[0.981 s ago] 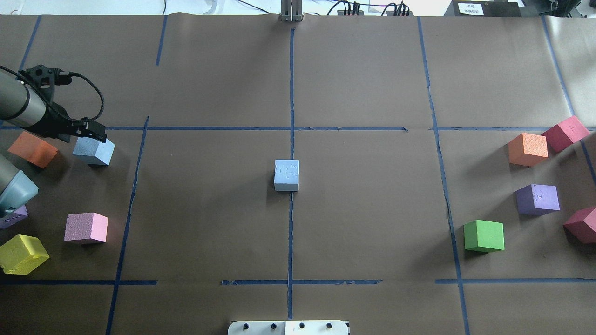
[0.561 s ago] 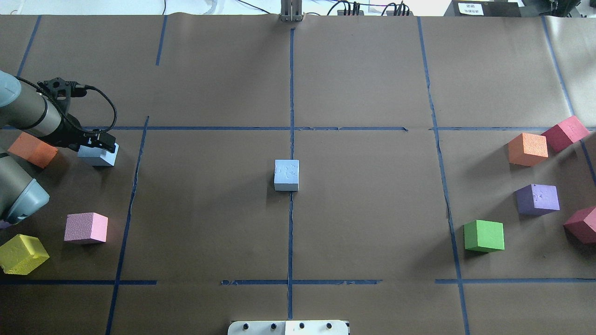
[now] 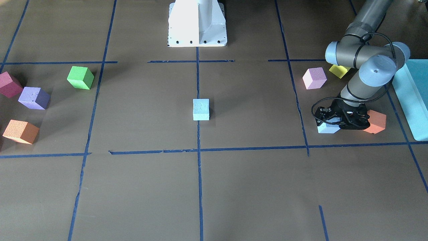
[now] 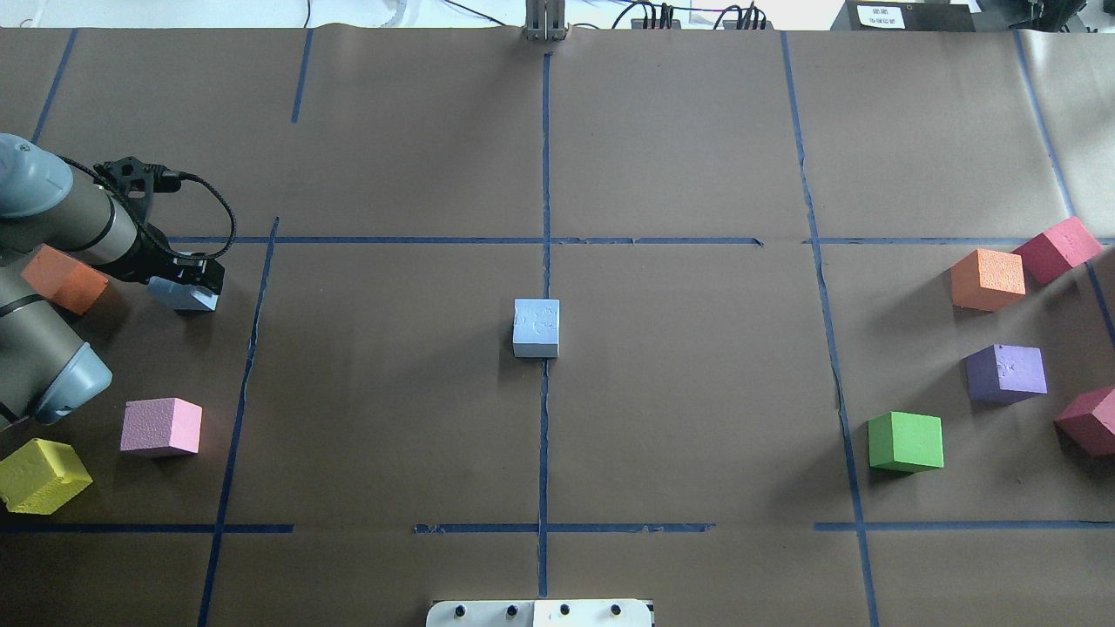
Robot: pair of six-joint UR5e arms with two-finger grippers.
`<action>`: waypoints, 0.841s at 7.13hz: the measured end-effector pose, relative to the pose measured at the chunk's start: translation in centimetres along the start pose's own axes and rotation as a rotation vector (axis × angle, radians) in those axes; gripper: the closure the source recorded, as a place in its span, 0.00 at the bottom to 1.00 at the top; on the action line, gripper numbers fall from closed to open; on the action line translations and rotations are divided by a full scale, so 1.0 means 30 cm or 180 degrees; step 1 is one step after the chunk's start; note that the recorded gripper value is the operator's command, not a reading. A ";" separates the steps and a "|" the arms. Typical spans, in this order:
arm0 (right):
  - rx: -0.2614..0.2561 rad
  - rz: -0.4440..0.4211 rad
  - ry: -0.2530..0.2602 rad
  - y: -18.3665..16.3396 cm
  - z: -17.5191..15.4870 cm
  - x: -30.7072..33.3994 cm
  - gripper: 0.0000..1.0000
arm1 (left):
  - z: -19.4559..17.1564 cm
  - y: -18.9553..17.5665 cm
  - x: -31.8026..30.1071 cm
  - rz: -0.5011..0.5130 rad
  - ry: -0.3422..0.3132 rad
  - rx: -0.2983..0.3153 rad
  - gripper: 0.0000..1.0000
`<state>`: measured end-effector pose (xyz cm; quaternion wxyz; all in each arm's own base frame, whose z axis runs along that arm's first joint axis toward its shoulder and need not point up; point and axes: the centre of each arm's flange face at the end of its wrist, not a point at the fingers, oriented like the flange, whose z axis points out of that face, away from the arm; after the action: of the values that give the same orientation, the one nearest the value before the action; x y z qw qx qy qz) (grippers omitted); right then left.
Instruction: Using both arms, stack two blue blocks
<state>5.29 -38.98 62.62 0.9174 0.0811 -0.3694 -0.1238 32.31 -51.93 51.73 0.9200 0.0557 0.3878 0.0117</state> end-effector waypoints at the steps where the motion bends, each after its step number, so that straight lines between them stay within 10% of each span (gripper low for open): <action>1: 0.0001 0.0003 -0.0003 0.000 0.000 0.000 0.00 | -0.026 -0.013 0.040 0.0022 0.0043 0.0022 0.90; 6: 0.0002 0.0008 -0.0015 0.002 0.001 -0.001 0.00 | -0.375 -0.085 0.933 0.0206 0.0104 -0.0099 0.85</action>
<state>5.26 -38.92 62.63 0.9167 0.0806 -0.3717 -0.1227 43.79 -51.59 23.71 0.9134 0.0536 0.4006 0.0483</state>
